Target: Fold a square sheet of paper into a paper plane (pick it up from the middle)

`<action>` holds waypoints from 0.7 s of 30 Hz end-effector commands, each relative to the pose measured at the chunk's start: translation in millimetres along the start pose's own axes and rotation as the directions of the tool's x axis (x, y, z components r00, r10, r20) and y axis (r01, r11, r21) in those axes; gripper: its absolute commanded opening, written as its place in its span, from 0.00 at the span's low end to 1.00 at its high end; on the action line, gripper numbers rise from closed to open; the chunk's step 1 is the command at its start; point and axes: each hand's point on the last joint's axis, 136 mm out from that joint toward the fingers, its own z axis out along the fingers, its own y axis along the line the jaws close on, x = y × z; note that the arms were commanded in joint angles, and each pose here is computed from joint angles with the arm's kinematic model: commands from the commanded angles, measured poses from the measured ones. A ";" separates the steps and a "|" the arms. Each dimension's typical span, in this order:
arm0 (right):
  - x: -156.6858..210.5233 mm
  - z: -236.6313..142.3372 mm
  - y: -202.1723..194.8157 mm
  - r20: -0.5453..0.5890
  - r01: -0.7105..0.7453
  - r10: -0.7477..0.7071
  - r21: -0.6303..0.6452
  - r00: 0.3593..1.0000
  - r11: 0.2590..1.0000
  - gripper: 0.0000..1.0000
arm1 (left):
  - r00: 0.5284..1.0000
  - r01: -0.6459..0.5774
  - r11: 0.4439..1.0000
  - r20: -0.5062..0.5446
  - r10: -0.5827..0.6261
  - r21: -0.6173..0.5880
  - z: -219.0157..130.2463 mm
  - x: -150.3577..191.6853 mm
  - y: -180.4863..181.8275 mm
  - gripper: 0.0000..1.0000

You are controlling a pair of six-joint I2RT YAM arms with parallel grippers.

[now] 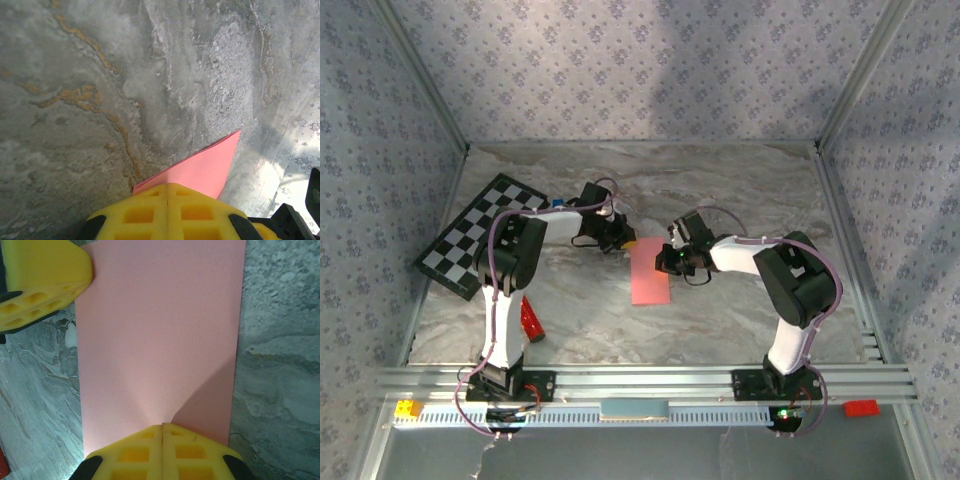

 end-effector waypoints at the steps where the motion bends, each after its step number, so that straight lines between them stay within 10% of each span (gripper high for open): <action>1: 61.7 7.7 -71.6 -0.161 -0.083 0.128 0.256 0.979 0.963 0.00 | 0.991 0.068 0.991 0.121 -0.053 -0.118 -2.3 -30.8 39.2 0.01; 21: 60.8 7.8 -70.2 -0.165 -0.083 0.127 0.250 0.978 0.965 0.00 | 0.985 0.057 0.989 0.168 -0.034 -0.133 -12.1 -52.9 36.3 0.02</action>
